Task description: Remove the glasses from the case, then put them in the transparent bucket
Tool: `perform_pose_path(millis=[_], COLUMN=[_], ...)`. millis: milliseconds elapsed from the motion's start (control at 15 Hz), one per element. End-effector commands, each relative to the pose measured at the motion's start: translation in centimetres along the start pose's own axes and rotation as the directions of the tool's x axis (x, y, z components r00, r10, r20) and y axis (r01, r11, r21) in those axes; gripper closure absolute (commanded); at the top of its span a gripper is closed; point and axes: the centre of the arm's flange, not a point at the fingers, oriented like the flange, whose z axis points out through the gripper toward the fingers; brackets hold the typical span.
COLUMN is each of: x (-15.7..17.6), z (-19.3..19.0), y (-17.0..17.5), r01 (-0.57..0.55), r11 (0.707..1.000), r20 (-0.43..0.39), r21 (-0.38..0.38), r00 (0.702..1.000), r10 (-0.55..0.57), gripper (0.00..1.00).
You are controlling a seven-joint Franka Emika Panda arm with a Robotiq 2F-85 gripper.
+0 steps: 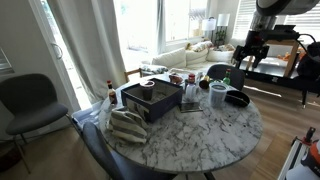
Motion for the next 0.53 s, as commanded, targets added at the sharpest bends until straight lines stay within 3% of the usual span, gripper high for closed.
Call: perform_pose_path(millis=[0, 67, 133, 333, 467], x=[1.0, 1.3, 0.2, 0.5, 0.1], z=[3.4, 3.8, 2.4, 3.8, 5.0], y=[4.6, 5.3, 3.4, 5.0, 5.5], r01=[0.117, 0.059, 0.061, 0.045, 0.107], r11=[0.993, 0.998, 0.998, 0.999, 0.994], r20=[0.098, 0.137, 0.069, 0.111, 0.126], r21=[-0.032, -0.028, -0.011, -0.012, -0.014], r00=[0.989, 0.989, 0.996, 0.993, 0.987], r10=[-0.113, -0.055, -0.060, -0.043, -0.104], gripper=[0.00, 0.00, 0.00, 0.00, 0.00])
